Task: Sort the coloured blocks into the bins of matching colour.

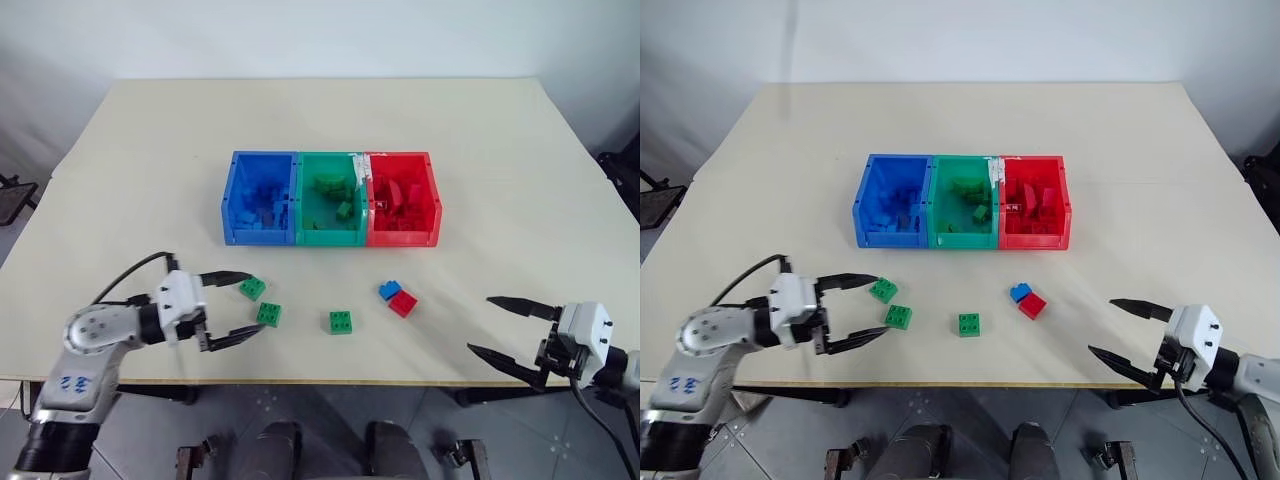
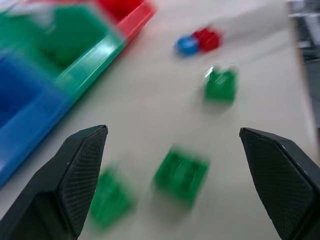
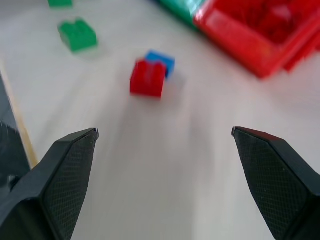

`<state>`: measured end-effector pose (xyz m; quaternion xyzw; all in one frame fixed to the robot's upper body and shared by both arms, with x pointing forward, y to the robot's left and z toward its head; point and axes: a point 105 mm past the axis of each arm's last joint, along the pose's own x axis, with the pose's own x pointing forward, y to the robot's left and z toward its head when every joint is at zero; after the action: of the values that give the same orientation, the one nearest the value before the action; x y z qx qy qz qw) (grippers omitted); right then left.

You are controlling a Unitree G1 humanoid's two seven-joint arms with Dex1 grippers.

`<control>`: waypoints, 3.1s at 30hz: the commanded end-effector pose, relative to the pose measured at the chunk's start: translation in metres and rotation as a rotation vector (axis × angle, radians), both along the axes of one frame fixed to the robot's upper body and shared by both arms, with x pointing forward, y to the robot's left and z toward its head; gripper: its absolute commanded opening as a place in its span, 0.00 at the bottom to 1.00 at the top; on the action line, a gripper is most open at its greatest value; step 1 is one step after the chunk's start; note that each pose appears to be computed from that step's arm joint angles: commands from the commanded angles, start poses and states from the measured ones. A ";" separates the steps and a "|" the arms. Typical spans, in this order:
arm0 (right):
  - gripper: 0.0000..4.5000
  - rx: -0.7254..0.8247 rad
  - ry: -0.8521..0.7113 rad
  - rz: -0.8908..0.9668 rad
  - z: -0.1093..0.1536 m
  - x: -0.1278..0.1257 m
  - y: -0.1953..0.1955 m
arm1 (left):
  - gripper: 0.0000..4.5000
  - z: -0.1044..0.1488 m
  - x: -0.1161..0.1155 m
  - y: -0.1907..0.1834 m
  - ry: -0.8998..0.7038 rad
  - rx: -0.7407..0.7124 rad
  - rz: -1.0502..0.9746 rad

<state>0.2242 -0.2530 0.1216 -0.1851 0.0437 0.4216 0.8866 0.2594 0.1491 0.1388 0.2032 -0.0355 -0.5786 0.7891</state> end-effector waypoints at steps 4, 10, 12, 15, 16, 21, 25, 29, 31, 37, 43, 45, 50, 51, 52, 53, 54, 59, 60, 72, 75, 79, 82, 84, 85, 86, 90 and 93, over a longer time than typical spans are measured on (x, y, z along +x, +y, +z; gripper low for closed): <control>1.00 0.010 0.057 -0.045 0.002 0.016 0.032 | 1.00 0.002 -0.002 0.008 -0.002 0.014 -0.013; 1.00 0.047 0.141 -0.061 -0.002 0.035 0.068 | 1.00 0.000 -0.006 0.039 0.023 0.021 0.086; 1.00 0.019 0.134 -0.092 -0.007 0.046 0.076 | 1.00 -0.002 -0.009 0.047 0.028 0.030 0.117; 1.00 0.002 0.153 -0.128 -0.015 0.058 0.085 | 1.00 -0.003 -0.014 0.053 0.032 0.033 0.143; 1.00 0.004 0.165 -0.140 -0.018 0.060 0.088 | 1.00 -0.002 -0.015 0.053 0.032 0.031 0.148; 0.87 -0.037 0.177 -0.173 -0.024 0.065 0.094 | 1.00 -0.001 -0.017 0.052 0.028 0.025 0.155; 0.58 -0.041 0.173 -0.177 -0.019 0.066 0.094 | 1.00 -0.001 -0.018 0.050 0.026 0.020 0.154; 0.32 -0.029 0.149 -0.124 -0.004 0.063 0.096 | 1.00 -0.001 -0.017 0.049 0.023 0.015 0.154; 0.32 0.012 0.118 -0.082 0.009 0.061 0.095 | 1.00 -0.001 -0.016 0.050 0.019 0.002 0.165; 0.32 0.165 -0.004 -0.145 0.059 0.094 0.087 | 1.00 0.014 -0.010 0.063 -0.014 -0.137 0.312; 0.32 0.182 -0.086 -0.216 0.085 0.147 0.100 | 1.00 0.013 -0.020 0.068 -0.018 -0.158 0.365; 0.32 0.188 -0.102 -0.226 0.089 0.160 0.104 | 1.00 0.012 -0.023 0.068 -0.013 -0.155 0.366; 0.61 0.189 -0.125 -0.216 0.093 0.175 0.109 | 1.00 0.013 -0.024 0.069 -0.019 -0.148 0.374; 0.67 0.190 -0.134 -0.206 0.093 0.174 0.108 | 1.00 0.014 -0.024 0.068 -0.029 -0.155 0.368; 0.76 0.190 -0.141 -0.200 0.093 0.172 0.106 | 1.00 0.013 -0.024 0.068 -0.027 -0.150 0.369; 0.84 0.188 -0.141 -0.188 0.092 0.169 0.104 | 1.00 0.011 -0.025 0.067 -0.006 -0.145 0.363; 0.91 0.187 -0.144 -0.163 0.091 0.163 0.101 | 1.00 0.008 -0.025 0.067 0.015 -0.138 0.362; 0.99 0.144 -0.163 -0.109 0.080 0.130 0.070 | 1.00 0.001 -0.024 0.064 0.026 -0.114 0.326; 0.99 0.146 -0.178 -0.076 0.080 0.120 0.066 | 1.00 -0.001 -0.024 0.062 0.030 -0.096 0.308; 0.99 -0.084 -0.101 0.033 0.024 0.025 -0.014 | 1.00 -0.011 -0.006 0.004 0.034 -0.037 0.002; 0.99 -0.113 -0.081 0.089 0.018 0.024 -0.007 | 1.00 -0.009 -0.001 0.003 0.033 -0.037 0.000; 0.99 -0.116 -0.054 0.180 0.019 0.033 0.011 | 1.00 -0.009 0.001 0.010 0.031 -0.033 0.025; 0.99 -0.157 -0.010 0.312 0.020 0.047 0.038 | 1.00 -0.010 -0.003 0.023 0.032 -0.027 0.067; 0.99 -0.196 0.012 0.409 0.023 0.061 0.061 | 1.00 -0.011 -0.007 0.037 0.040 -0.024 0.108; 0.99 -0.216 0.019 0.442 0.024 0.066 0.069 | 1.00 -0.012 -0.008 0.043 0.041 -0.021 0.125; 0.99 -0.235 0.026 0.476 0.024 0.073 0.078 | 1.00 -0.012 -0.010 0.050 0.044 -0.017 0.147; 0.99 -0.294 0.048 0.567 0.024 0.094 0.109 | 1.00 -0.013 -0.018 0.070 0.046 -0.010 0.224; 0.99 -0.380 0.089 0.618 0.013 0.103 0.122 | 1.00 -0.013 -0.024 0.075 0.043 -0.012 0.254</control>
<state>0.3266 -0.1288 0.1384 -0.3174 0.0875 0.6580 0.6773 0.2379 0.2228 0.1152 0.1783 0.0246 -0.4833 0.8568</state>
